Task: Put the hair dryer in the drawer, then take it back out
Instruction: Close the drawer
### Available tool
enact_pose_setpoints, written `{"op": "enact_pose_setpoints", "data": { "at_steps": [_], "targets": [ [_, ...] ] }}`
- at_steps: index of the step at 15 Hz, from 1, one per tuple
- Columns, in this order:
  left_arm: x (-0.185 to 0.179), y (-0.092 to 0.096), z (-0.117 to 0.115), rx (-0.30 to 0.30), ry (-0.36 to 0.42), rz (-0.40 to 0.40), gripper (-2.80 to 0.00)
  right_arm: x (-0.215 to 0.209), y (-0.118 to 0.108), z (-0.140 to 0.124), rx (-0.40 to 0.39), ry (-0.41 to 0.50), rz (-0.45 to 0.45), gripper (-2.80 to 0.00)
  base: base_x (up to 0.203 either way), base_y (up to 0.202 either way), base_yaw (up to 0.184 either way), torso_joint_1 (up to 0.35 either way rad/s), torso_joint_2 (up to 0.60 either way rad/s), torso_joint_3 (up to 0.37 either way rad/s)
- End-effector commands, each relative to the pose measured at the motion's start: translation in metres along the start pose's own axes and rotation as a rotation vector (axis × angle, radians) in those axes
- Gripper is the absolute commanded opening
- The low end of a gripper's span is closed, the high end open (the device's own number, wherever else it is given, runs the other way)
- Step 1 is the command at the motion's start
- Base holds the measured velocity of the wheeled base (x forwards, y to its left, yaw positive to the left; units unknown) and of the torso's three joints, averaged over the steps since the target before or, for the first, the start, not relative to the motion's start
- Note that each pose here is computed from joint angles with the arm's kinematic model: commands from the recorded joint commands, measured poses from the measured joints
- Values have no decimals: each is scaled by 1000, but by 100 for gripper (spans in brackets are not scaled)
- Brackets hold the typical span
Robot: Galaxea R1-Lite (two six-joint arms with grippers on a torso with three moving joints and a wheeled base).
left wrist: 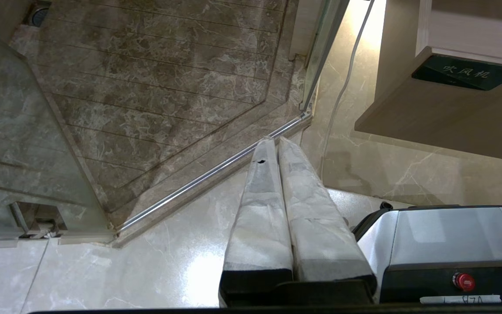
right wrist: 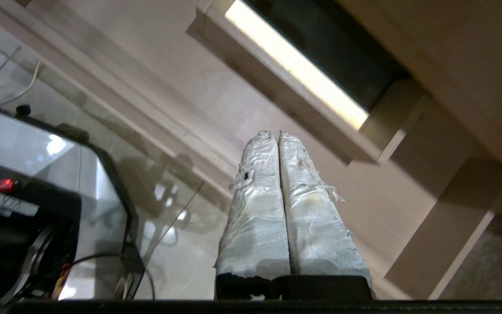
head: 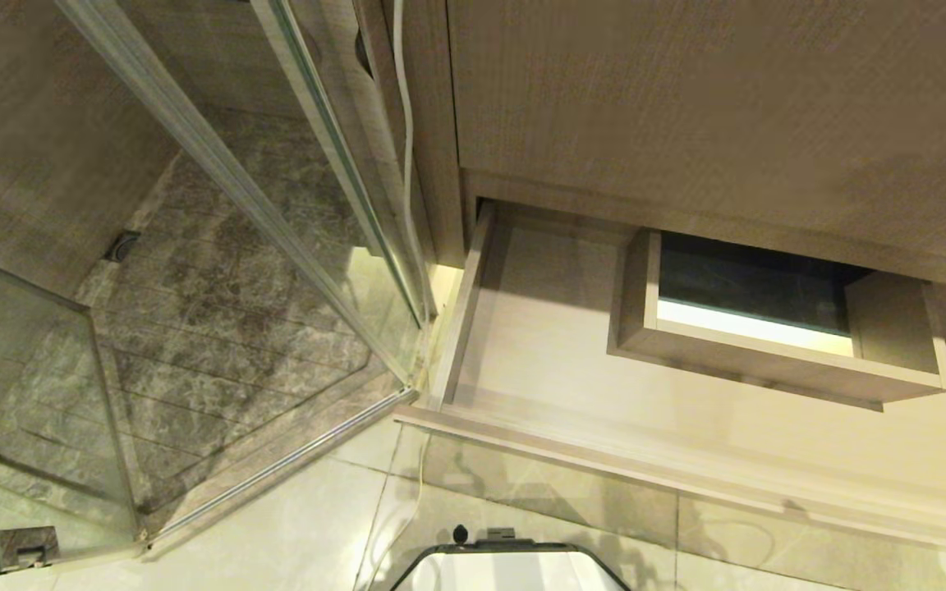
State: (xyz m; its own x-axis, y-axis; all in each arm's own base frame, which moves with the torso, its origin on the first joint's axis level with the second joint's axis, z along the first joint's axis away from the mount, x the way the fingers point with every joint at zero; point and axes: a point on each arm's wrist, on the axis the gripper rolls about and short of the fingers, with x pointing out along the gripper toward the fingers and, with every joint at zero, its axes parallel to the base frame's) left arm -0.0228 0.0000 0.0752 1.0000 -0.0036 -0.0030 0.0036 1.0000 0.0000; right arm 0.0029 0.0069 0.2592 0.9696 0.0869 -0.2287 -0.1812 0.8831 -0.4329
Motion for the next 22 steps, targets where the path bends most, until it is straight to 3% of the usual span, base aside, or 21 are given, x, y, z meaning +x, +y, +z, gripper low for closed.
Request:
{"op": "enact_pose_setpoints", "data": {
  "at_steps": [1, 3, 6, 8, 12, 16, 22],
  "targets": [
    [0, 0, 0, 0, 2, -1, -280, 8, -1, -3, 19, 48, 19, -280, 0, 0, 0, 0, 0, 0],
    [0, 0, 0, 0, 2, 1, -280, 21, -3, -11, 72, 157, 30, -280, 0, 0, 0, 0, 0, 0],
    [0, 0, 0, 0, 2, 0, -280, 43, -6, -30, 191, 393, 90, -280, 0, 0, 0, 0, 0, 0],
    [0, 0, 0, 0, 1, 1, -280, 64, -20, -36, 275, 564, 100, -280, 0, 0, 0, 0, 0, 0],
    [0, 0, 0, 0, 0, 1, -280, 99, -54, -58, 350, 909, -15, -280, 0, 0, 0, 0, 0, 0],
    [0, 0, 0, 0, 2, 1, -280, 127, -74, -75, 377, 1053, -16, -280, 0, 0, 0, 0, 0, 0],
    [0, 0, 0, 0, 1, 0, -280, 166, -89, -113, 324, 1260, -20, -280, 0, 0, 0, 0, 0, 0]
  ]
}}
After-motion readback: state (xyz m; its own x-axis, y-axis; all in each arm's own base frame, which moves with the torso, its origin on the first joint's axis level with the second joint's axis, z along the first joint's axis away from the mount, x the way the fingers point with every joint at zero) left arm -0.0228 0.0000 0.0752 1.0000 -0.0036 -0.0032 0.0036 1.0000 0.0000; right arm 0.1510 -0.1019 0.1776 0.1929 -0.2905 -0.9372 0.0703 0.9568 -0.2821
